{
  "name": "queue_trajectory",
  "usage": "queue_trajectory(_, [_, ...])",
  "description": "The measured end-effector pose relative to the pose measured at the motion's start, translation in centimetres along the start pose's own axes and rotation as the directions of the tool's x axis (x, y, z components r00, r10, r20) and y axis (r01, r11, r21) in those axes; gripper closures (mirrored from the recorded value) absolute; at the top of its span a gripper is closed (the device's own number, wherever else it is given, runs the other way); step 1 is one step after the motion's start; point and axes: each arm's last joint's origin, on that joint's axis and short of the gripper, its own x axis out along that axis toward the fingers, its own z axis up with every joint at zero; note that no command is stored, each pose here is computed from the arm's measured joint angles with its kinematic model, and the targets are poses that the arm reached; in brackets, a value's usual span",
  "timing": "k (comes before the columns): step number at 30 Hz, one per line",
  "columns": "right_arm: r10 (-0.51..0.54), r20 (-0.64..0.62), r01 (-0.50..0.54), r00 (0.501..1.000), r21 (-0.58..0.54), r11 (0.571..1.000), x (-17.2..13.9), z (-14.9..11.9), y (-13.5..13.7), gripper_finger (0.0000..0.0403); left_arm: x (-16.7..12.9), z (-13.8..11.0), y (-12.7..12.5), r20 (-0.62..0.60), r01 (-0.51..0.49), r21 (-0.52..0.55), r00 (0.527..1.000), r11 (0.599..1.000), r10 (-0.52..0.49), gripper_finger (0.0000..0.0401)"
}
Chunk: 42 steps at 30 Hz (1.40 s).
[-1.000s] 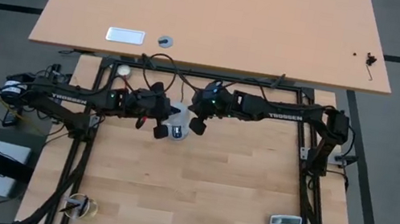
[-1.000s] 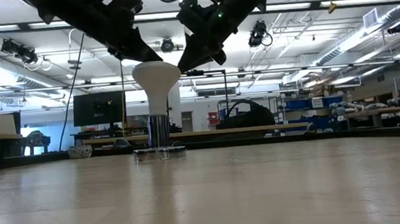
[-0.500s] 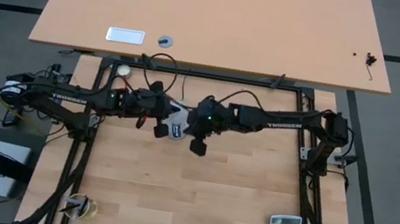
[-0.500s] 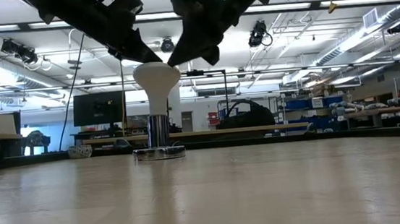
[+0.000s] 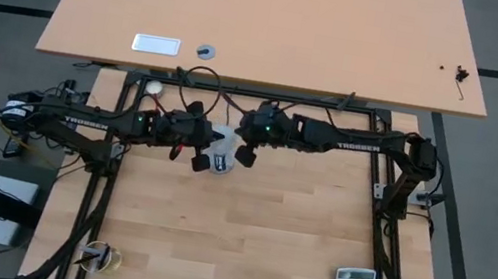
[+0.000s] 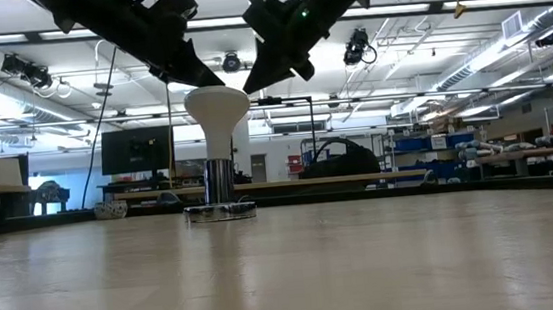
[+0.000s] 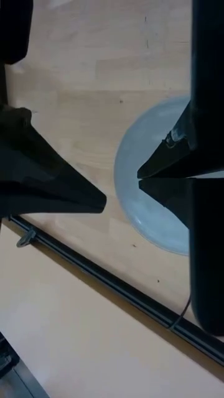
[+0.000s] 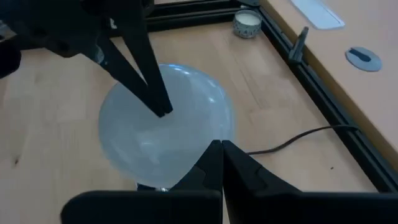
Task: Screw lightbulb
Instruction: Insert the white light bulb into the silver lamp
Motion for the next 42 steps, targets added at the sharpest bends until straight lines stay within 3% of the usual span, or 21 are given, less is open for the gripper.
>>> queue_trajectory(11, [0.041, 0.002, -0.041, 0.999, 0.004, 0.999, 0.1, 0.1, -0.4, 0.0394, 0.0, 0.0, 0.0, 0.003, 0.004, -0.001, 1.0, 1.0, -0.004, 0.0401])
queue_trajectory(17, [0.126, 0.024, -0.127, 0.992, 0.033, 0.991, -0.1, 0.5, -0.4, 0.0394, 0.0, 0.0, 0.0, 0.006, 0.006, -0.002, 1.0, 1.0, -0.006, 0.0401])
queue_trajectory(28, [0.132, -0.027, -0.133, 0.991, -0.026, 0.991, -2.7, 3.9, -0.5, 0.0394, 0.0, 0.0, 0.0, 0.006, 0.006, -0.002, 1.0, 1.0, -0.006, 0.0401])
queue_trajectory(42, [0.157, -0.113, -0.158, 0.981, 0.0, 0.987, -1.3, 2.8, -0.7, 0.0394, 0.0, 0.1, -0.1, 0.011, 0.016, -0.004, 1.0, 1.0, -0.016, 0.0401])
